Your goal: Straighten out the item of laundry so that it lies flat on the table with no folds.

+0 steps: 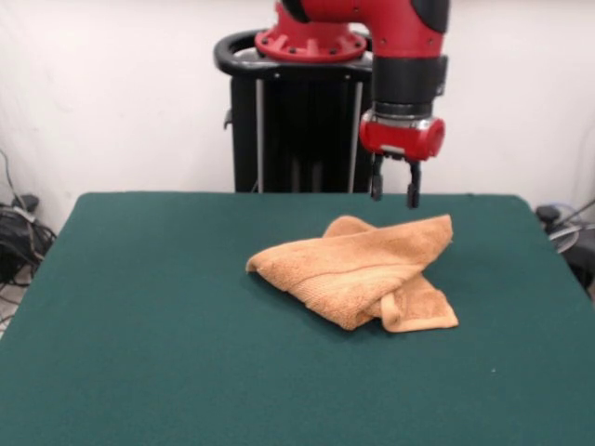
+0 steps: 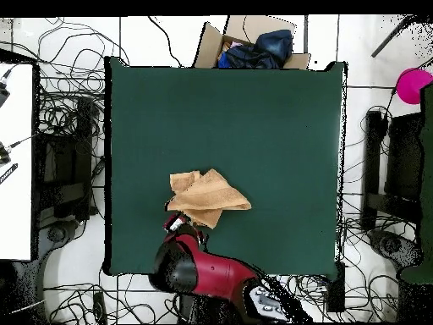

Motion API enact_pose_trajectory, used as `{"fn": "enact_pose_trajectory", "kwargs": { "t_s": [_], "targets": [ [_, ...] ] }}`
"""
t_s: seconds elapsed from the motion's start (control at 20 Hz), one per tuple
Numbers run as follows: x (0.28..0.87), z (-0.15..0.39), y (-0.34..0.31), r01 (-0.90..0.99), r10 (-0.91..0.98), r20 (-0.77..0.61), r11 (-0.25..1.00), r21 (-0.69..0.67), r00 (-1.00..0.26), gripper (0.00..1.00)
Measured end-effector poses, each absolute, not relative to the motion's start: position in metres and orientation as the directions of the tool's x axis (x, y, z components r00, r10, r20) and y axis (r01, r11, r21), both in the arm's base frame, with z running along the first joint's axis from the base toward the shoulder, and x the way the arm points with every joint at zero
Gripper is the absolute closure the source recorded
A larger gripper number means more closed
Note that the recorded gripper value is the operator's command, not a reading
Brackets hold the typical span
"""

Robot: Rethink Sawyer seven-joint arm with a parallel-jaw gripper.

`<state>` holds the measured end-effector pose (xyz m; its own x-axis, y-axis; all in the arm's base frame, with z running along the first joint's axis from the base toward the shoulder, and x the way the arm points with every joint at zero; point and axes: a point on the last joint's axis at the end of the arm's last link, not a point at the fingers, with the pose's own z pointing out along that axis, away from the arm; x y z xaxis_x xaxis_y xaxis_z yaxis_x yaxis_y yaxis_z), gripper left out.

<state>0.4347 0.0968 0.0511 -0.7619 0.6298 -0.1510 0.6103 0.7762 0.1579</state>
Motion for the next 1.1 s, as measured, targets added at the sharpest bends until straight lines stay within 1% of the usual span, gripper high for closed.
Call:
{"fn": "enact_pose_trajectory", "kwargs": {
  "t_s": [0.15,0.2,0.4,0.6,0.85,1.1],
  "targets": [
    [0.444,0.047,0.094,0.611,0.643,-0.174,0.764,0.205,-0.746,0.00],
    [0.451,0.044,0.094,0.610,0.656,-0.198,0.752,0.249,-0.728,0.00],
    [0.464,0.042,0.098,0.609,0.686,-0.234,0.723,0.324,-0.689,0.00],
    [0.469,0.040,0.107,0.615,0.709,-0.228,0.697,0.370,-0.667,0.00],
    [0.462,0.038,0.126,0.622,0.721,-0.178,0.675,0.397,-0.670,0.00],
    [0.451,0.037,0.134,0.621,0.715,-0.154,0.677,0.394,-0.682,0.00]
  ]
}}
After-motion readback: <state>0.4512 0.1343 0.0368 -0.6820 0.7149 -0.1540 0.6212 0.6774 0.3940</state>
